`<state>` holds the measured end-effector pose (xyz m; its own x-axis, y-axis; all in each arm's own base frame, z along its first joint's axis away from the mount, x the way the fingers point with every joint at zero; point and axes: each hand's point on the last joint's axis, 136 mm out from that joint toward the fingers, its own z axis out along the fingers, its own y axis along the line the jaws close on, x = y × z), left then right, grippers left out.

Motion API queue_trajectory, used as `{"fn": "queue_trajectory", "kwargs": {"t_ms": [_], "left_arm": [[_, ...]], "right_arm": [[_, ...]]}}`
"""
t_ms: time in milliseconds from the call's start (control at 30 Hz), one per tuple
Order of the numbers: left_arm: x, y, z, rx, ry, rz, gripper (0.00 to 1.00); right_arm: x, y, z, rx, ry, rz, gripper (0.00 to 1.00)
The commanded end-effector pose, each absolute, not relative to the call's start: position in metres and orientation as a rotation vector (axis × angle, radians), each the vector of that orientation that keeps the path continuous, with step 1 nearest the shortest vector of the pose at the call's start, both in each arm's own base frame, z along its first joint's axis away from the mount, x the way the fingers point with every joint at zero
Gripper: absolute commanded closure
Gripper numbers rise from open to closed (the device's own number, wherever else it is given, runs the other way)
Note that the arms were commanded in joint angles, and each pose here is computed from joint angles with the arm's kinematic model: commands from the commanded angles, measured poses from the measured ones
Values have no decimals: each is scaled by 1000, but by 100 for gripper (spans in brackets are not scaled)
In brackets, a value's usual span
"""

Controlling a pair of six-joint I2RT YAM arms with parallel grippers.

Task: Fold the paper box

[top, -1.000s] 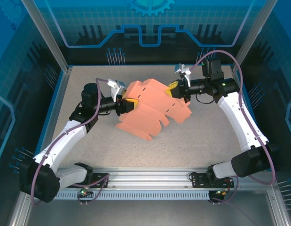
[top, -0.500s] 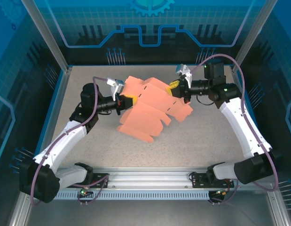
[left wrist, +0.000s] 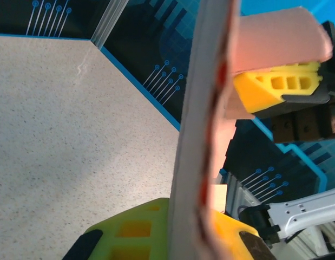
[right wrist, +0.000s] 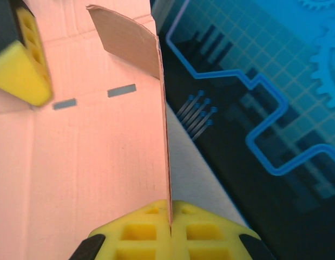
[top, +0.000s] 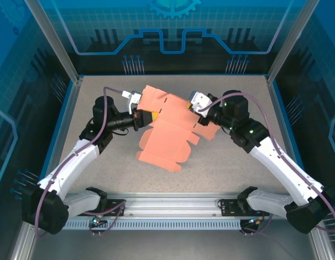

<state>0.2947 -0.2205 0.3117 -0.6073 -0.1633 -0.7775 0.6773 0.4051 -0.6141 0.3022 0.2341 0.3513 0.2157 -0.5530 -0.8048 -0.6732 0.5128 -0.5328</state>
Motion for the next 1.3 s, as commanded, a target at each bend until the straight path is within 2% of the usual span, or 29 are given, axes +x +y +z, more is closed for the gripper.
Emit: {"fn": "queue_trajectory", "kwargs": {"t_ms": [0,167,400,833,1133,1267], "left_arm": [[295,-218,369,423,1682,-1333,100],[298,-218,368,406,1691,-1341,100],[305,-217,358,378,1729,-1320,100],[319,-211,331,369,1793,-1194,100],[327,-208,313,350,1840,-1144,100],[332,-207,306,338,1861,-1121,94]], "right_arm": [[307,234,322,-1194,1443,-97,100],[315,238,309,-1207,1418,-234,100],[315,240,303,-1204,1431,-240,100],[288,234,297,-1148,1751,311,100],[291,229,280,-1095,1870,465,100],[294,226,274,-1079,1902,496,100]]}}
